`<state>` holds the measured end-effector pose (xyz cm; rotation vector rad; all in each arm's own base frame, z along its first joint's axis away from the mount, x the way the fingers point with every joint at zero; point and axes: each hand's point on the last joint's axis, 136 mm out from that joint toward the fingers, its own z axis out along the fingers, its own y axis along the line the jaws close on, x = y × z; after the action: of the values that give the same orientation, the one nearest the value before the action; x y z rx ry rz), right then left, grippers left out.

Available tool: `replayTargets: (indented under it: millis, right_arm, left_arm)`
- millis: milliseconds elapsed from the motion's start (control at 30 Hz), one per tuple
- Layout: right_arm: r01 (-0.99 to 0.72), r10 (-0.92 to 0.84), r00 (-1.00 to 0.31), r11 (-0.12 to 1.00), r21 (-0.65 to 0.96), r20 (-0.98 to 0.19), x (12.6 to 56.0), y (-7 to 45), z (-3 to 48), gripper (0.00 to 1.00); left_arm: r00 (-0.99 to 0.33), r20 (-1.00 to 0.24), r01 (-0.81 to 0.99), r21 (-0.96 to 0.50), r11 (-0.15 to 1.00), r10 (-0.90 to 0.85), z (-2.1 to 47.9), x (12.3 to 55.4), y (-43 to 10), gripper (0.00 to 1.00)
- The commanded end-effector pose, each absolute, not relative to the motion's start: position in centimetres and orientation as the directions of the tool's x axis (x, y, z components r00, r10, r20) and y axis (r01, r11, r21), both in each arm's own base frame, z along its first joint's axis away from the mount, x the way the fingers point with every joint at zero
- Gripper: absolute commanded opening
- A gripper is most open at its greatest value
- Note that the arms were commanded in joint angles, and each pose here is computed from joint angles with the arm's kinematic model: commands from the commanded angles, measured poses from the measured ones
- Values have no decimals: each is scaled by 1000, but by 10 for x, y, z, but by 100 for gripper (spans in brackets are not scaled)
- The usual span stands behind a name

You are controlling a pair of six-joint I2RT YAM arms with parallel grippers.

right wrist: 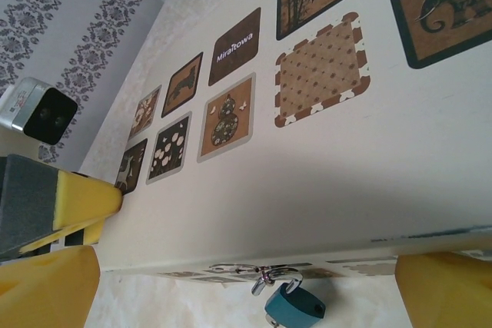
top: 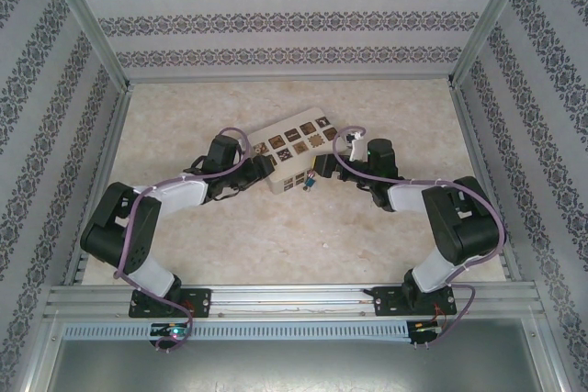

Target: Unlock the padlock with the key

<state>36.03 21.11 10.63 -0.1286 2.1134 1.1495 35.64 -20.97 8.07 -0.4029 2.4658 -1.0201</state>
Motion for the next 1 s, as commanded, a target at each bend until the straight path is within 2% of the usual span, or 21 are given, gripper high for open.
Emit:
replayTargets:
  millis: [0, 400, 767, 967]
  right_arm:
    - [-481, 220, -683, 583, 655, -697, 363, 211, 120, 98]
    - [-457, 230, -711, 567, 686, -664, 329, 199, 115, 98]
    - [-437, 248, -753, 504, 745, -609, 323, 215, 108, 96]
    - [-431, 236, -758, 517, 739, -608, 324, 218, 97, 96]
  left_arm:
    - [-887, -206, -168, -689, 705, -412, 61, 333, -205, 63]
    - [-852, -339, -52, -702, 710, -398, 127, 353, -207, 65]
    - [-857, -417, 72, -679, 731, -303, 165, 362, -236, 50]
    - [-891, -381, 120, -723, 681, -247, 163, 370, -261, 43]
